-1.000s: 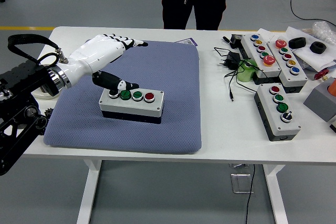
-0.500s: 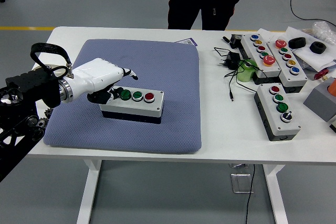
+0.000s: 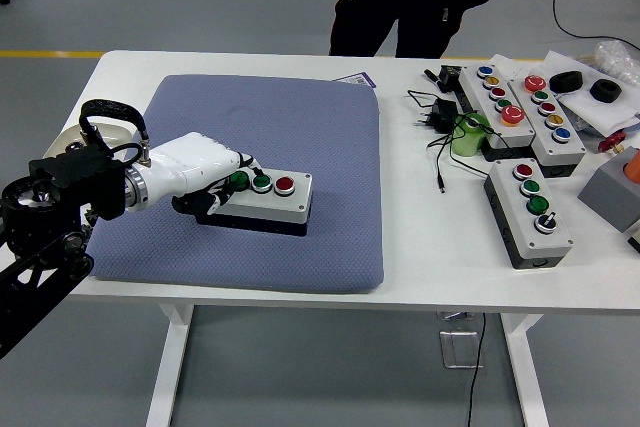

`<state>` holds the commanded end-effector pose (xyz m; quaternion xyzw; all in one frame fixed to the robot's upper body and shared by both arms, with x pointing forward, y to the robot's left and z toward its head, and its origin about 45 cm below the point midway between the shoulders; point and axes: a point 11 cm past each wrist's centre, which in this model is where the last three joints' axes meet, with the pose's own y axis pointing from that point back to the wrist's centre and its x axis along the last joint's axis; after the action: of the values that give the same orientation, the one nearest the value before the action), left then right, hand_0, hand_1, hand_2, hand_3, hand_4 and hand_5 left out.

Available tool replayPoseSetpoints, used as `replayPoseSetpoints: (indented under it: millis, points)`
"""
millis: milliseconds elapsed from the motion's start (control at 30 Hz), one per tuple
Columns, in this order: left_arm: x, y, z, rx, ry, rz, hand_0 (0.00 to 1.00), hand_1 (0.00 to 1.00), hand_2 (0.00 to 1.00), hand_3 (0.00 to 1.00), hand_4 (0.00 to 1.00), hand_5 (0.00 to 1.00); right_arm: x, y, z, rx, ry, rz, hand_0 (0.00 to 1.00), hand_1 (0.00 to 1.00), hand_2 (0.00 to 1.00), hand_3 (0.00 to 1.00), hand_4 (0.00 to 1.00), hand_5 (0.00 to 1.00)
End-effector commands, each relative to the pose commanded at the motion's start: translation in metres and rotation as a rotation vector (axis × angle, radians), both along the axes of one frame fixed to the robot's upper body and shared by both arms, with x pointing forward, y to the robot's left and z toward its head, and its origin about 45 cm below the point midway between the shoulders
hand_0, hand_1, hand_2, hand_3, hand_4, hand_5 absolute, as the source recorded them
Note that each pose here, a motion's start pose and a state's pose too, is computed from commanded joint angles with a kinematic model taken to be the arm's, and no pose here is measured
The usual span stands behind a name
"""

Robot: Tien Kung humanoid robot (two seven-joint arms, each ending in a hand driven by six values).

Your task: Pick up the button,place it on the desk,press the button,press the button

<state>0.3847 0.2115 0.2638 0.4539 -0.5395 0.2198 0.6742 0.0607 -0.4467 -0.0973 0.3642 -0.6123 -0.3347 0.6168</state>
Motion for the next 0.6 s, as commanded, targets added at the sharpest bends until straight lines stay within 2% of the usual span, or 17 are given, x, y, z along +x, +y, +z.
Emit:
replayPoseSetpoints:
  millis: [200,600]
  points:
    - [0.0023,-0.004,-0.004,0.011,0.006,-0.006,0.002,0.002,0.046,0.803,0.189,0.002,0.001,0.000,0.000,0.000,-0.002,0.001,0.748,0.702,0.715,0.583,0.181,0.136]
    - [0.0073,0.002,-0.020,0.070,0.047,0.004,0.002,0.002,0.045,0.793,0.188,0.002,0.003,-0.001,0.001,-0.001,-0.006,0.001,0.748,0.702,0.714,0.582,0.182,0.136]
